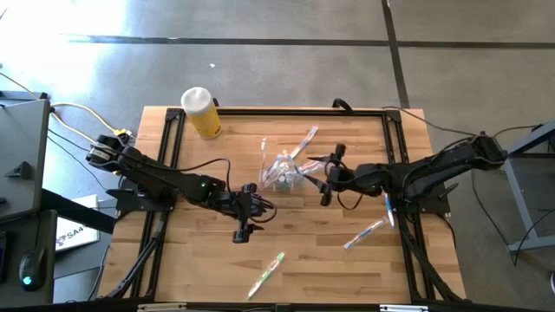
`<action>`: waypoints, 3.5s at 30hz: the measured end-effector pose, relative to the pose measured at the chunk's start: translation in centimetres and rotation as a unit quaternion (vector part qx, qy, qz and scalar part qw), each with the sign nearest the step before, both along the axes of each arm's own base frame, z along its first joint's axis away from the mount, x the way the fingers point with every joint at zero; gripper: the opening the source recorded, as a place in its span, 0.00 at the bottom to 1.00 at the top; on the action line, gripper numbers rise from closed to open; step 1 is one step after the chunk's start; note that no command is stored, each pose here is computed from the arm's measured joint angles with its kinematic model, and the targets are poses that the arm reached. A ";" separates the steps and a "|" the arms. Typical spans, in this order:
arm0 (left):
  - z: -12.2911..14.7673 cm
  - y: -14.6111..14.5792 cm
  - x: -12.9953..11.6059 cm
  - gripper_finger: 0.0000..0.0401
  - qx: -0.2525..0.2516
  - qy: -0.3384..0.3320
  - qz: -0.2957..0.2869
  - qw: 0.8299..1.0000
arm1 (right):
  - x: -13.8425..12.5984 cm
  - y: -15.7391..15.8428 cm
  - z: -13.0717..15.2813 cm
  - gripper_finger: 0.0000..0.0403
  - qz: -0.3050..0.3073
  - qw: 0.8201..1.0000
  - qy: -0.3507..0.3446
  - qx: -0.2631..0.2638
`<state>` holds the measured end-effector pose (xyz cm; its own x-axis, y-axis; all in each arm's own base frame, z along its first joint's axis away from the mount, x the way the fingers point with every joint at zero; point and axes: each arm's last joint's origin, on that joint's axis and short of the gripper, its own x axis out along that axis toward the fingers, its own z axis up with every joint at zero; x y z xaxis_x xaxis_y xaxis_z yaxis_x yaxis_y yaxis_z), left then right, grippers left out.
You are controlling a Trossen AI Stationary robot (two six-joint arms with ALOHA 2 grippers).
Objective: Pick & Place toothbrushing station
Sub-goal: Put the green toothbrush into the transparent organizer
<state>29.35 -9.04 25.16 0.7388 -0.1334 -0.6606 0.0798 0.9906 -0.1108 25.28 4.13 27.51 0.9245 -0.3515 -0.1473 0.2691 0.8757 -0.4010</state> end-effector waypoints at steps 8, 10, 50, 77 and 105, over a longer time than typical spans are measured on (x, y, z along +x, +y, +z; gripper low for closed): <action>0.0 0.0 0.0 0.66 -0.003 0.001 0.002 1.000 | -1.8 3.3 1.9 0.58 0.017 0.997 -0.039 -0.061; 0.0 0.0 0.0 0.66 -0.006 0.001 0.005 1.000 | -2.2 4.3 2.0 0.58 0.027 0.997 -0.043 -0.064; -7.0 -17.3 4.5 0.66 -0.084 -0.020 0.162 0.983 | -5.2 13.8 -0.9 0.59 0.251 0.957 -0.021 0.141; -7.0 -19.5 7.0 0.31 0.015 0.053 0.209 0.976 | -8.9 18.2 -0.9 0.59 0.379 0.908 -0.026 0.177; -11.2 -17.1 6.9 0.31 -0.074 0.093 0.286 0.951 | -8.5 19.3 -2.7 0.59 0.376 0.909 0.004 0.179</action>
<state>36.30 -26.09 13.94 0.5898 0.1541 -0.7927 -0.5024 0.8385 -0.2108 16.74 23.39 24.83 0.8820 0.4513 -0.1359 -0.4613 0.8857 -0.0523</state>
